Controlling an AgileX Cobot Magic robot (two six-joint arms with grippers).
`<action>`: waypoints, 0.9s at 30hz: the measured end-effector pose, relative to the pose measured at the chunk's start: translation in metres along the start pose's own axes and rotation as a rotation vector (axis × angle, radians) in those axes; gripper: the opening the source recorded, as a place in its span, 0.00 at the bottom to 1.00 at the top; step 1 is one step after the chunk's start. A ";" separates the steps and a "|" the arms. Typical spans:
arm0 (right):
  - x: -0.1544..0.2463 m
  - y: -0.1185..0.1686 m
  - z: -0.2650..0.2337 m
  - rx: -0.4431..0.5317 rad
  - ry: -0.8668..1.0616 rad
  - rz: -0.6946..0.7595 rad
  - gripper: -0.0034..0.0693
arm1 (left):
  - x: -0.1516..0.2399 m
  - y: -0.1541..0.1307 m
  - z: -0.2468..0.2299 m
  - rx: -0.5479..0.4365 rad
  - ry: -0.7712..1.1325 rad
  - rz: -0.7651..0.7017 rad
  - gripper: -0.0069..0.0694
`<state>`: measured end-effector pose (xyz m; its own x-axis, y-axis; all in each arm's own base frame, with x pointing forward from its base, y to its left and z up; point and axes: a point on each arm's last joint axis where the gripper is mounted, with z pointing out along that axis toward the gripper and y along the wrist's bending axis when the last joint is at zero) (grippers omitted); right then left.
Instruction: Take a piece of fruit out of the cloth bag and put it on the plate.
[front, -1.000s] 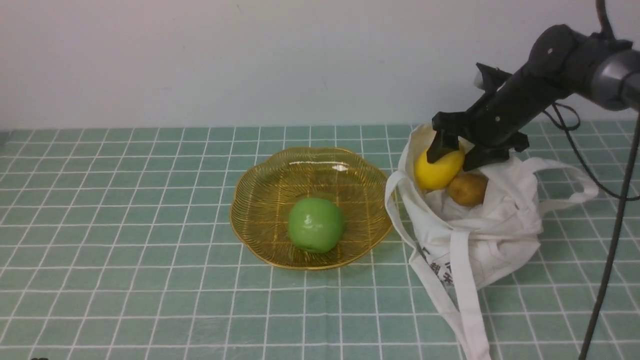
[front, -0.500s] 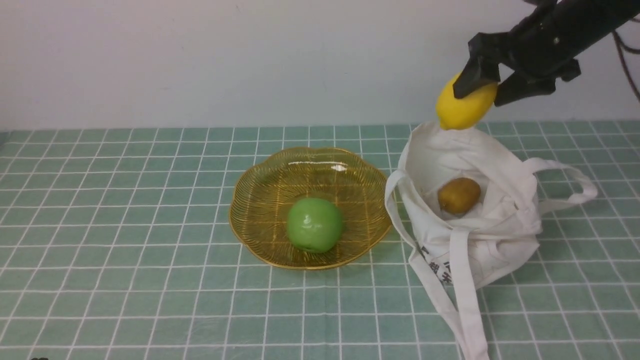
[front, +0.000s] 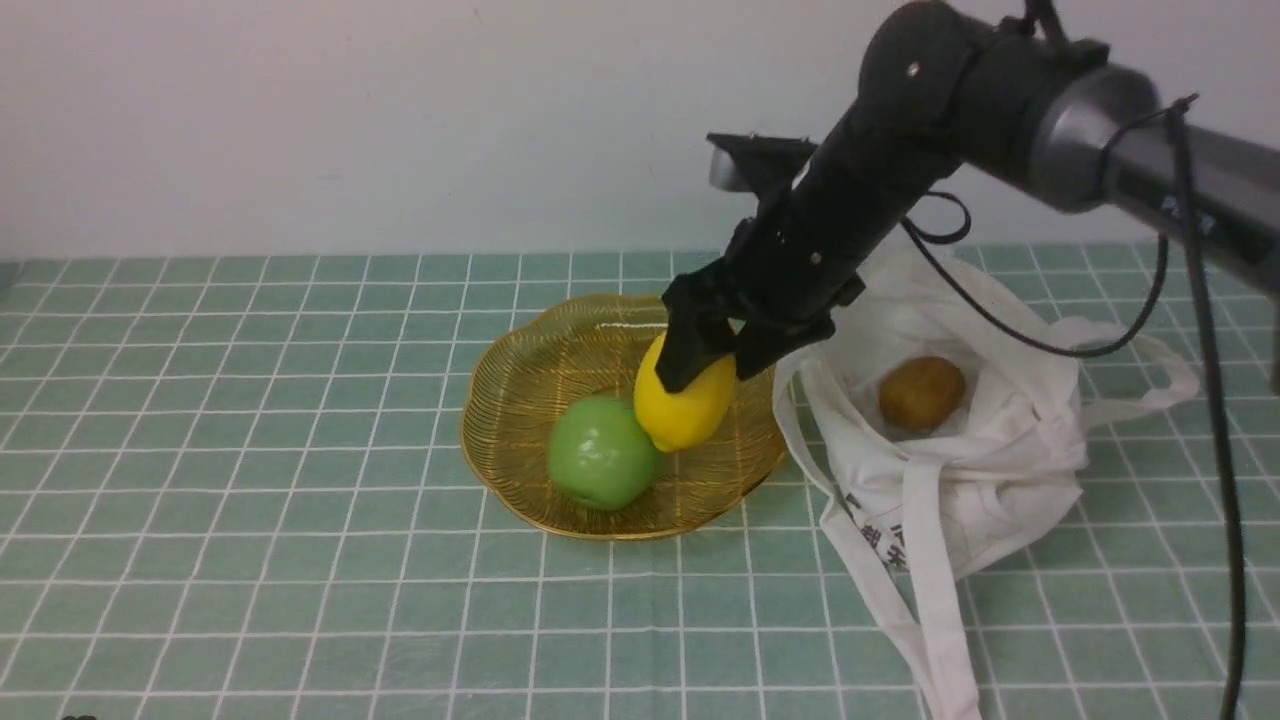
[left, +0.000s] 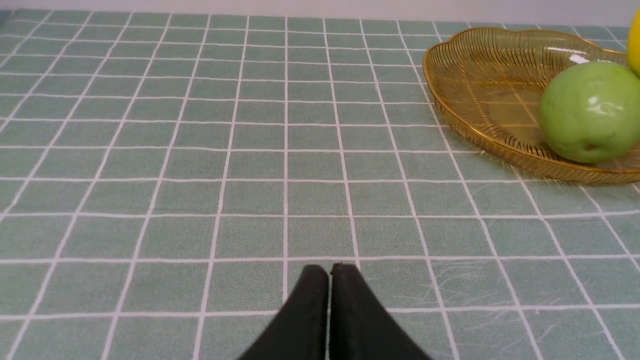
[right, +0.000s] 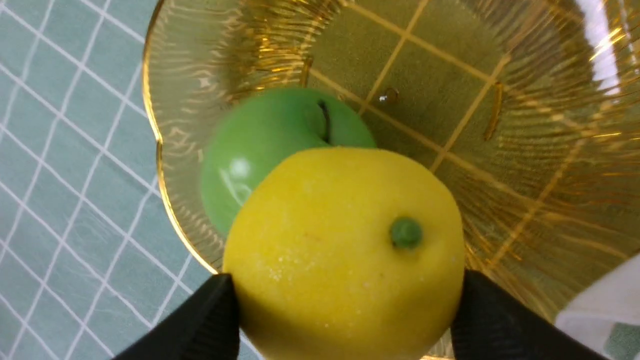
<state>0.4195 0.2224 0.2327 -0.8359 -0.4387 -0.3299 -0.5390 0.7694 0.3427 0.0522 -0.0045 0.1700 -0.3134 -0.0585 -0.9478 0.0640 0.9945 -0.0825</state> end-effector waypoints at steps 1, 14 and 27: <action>0.000 0.003 0.004 0.000 0.009 -0.008 0.73 | 0.000 0.000 0.000 0.000 0.000 0.000 0.08; -0.007 0.006 0.013 0.026 -0.060 -0.027 0.99 | 0.000 0.000 0.000 0.000 0.000 0.000 0.08; -0.036 0.019 -0.075 0.096 -0.245 -0.032 0.63 | 0.000 0.000 0.000 0.000 0.000 0.000 0.08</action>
<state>0.4312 0.2183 0.3169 -0.7621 -0.3472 -0.5464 -0.5430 0.8024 0.2476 0.0522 -0.0045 0.1700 -0.3134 -0.0585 -0.9478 0.0640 0.9945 -0.0825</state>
